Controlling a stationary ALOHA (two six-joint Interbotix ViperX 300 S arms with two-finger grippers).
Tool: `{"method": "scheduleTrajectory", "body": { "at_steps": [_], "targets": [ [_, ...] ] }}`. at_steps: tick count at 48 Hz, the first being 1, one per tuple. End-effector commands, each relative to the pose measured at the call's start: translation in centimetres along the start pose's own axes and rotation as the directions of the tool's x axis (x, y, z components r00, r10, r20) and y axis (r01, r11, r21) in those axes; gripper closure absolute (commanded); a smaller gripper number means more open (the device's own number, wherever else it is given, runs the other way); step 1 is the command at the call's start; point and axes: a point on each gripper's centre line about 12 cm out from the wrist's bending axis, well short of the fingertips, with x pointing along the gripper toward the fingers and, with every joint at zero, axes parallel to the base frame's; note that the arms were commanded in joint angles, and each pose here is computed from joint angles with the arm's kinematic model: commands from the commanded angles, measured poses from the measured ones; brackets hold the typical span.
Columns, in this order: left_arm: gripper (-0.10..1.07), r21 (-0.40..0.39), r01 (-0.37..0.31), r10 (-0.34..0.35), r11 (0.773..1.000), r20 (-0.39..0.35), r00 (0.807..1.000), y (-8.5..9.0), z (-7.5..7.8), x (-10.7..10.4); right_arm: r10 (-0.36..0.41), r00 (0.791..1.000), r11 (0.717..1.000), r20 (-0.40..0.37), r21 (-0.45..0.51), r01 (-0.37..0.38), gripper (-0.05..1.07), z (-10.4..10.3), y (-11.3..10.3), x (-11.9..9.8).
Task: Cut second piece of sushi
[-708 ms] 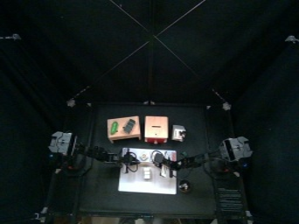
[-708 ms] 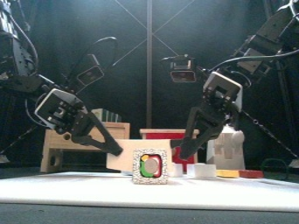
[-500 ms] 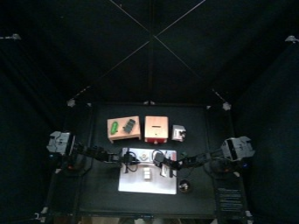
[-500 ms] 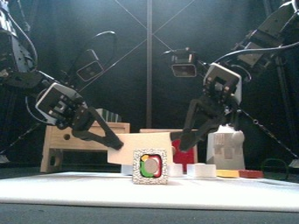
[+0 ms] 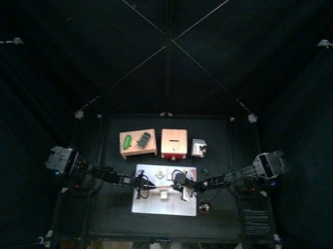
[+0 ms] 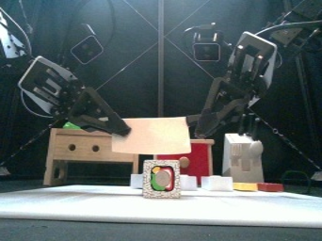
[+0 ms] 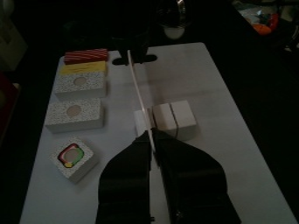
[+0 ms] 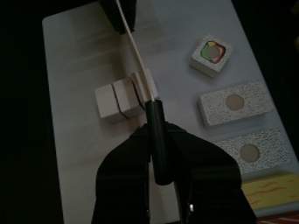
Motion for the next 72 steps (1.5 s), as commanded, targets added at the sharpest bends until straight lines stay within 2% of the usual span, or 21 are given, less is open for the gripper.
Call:
{"method": "scheduleTrajectory", "body": {
  "at_steps": [1,22,50,60,72],
  "targets": [
    [0.54,0.001,0.022,-0.022,1.0,0.039,0.999,-1.0,1.3,0.5,-0.009,1.0,0.999,0.01,0.037,0.008,0.71,0.5,-0.3,-0.2],
    [0.54,0.006,0.05,-0.05,0.999,0.031,0.998,-2.1,1.0,0.6,0.0,1.0,0.998,-0.023,0.065,0.002,0.71,-0.5,0.4,0.2],
    [0.54,-0.016,0.019,-0.019,1.0,-0.013,1.0,-1.6,-0.4,1.1,-0.021,0.999,0.999,-0.029,0.045,0.022,0.71,-0.6,0.1,0.7],
    [0.54,-0.025,0.013,-0.014,1.0,-0.072,0.997,-1.7,-2.2,1.7,-0.032,0.998,0.999,-0.061,0.037,0.035,0.71,-1.3,0.1,2.1],
    [0.54,-0.058,-0.028,0.019,0.998,-0.153,0.988,-1.4,-4.5,2.3,-0.05,0.994,0.998,-0.097,0.021,0.052,0.71,-1.9,0.4,4.4]
  ]
}}
